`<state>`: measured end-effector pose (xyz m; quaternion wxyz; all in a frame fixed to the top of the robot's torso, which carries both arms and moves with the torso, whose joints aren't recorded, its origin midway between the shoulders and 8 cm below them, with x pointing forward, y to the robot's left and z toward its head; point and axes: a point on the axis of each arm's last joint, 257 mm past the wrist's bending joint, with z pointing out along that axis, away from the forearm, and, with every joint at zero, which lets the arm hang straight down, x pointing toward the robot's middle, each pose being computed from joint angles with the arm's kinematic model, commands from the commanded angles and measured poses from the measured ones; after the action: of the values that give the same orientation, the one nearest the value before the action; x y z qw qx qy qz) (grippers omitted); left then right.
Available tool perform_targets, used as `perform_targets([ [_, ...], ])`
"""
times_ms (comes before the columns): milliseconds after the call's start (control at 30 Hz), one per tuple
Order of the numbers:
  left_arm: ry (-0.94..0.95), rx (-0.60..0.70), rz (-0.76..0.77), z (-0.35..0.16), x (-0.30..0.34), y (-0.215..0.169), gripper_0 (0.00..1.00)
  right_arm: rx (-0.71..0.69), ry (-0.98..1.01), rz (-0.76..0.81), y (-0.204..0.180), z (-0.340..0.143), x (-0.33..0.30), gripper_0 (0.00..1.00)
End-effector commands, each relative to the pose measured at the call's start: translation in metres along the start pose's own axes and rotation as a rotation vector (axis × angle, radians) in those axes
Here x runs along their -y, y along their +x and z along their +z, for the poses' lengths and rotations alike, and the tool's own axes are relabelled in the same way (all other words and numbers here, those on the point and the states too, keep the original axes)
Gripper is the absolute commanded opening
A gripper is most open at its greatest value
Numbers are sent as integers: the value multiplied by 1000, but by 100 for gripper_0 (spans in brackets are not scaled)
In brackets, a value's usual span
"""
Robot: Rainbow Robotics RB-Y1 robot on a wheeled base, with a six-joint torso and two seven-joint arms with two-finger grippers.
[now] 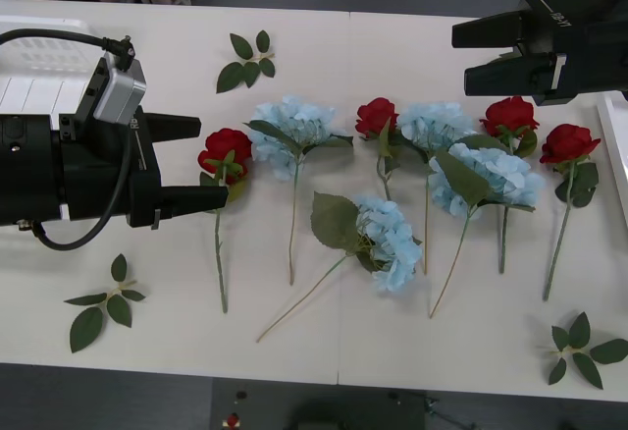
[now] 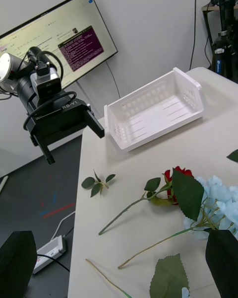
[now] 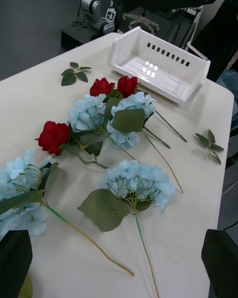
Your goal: Put the red flowers into the right box and the blue flowers into the left box
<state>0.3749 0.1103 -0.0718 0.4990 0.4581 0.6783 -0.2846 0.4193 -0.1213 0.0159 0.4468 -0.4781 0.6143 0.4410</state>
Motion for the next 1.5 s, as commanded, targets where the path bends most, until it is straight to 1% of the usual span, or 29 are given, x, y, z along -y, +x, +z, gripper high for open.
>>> perform_targets([
  [33, 7, 45, 1, 1, 4, -28, 100, 9, 4, -33, -15, -5, -3, 100],
  [1500, 7, 45, 1, 1, 4, -28, 100, 9, 4, -33, -15, -5, -3, 100],
])
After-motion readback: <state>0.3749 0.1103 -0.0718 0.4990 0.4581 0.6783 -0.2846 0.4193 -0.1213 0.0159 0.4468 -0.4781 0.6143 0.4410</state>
